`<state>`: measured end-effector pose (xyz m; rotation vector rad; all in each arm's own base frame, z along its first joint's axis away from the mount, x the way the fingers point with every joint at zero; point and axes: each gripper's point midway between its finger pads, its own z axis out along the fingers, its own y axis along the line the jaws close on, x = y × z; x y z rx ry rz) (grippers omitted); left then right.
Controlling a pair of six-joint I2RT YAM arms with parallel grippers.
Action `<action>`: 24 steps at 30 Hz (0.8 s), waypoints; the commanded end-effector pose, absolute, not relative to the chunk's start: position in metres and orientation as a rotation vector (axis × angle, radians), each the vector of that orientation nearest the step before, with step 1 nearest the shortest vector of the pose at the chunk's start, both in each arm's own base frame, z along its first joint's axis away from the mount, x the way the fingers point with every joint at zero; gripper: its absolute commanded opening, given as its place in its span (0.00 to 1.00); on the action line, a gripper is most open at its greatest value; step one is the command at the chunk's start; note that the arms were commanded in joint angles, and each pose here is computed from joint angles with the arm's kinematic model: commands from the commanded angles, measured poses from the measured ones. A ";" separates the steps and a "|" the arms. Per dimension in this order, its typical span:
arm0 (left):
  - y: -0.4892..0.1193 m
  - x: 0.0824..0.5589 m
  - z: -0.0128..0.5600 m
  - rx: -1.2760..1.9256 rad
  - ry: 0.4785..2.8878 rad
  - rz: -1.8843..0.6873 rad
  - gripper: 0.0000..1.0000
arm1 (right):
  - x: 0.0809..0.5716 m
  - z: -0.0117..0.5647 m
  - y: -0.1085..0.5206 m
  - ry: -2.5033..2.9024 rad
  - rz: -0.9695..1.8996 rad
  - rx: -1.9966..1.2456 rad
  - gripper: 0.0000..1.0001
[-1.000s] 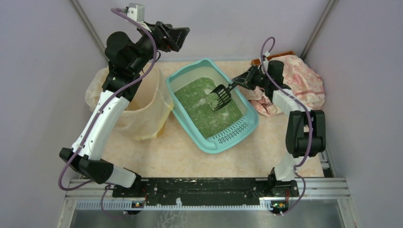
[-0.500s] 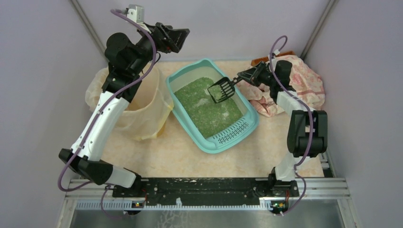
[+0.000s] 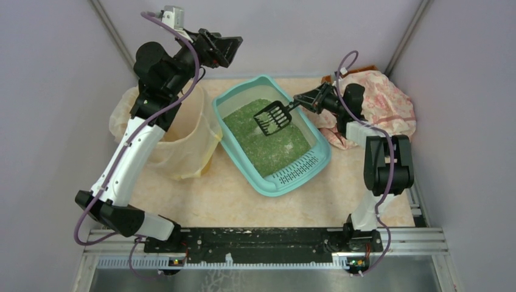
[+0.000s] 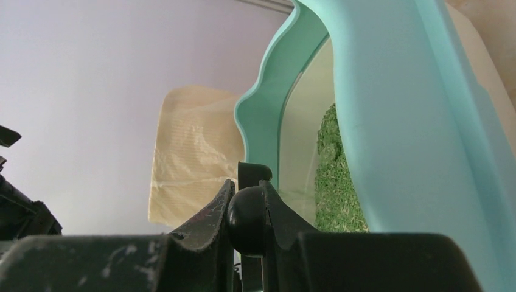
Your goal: Clean the litter box
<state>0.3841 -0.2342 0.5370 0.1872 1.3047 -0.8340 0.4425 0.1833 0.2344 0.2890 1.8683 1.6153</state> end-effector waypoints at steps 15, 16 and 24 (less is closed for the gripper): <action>-0.226 0.376 0.562 0.204 1.239 -0.797 0.94 | 0.460 0.250 0.170 1.842 1.545 0.236 0.00; -0.226 0.377 0.561 0.204 1.241 -0.794 0.94 | 0.460 0.248 0.172 1.848 1.549 0.238 0.00; -0.227 0.380 0.561 0.213 1.242 -0.782 0.94 | 0.462 0.261 0.165 1.794 1.583 0.286 0.00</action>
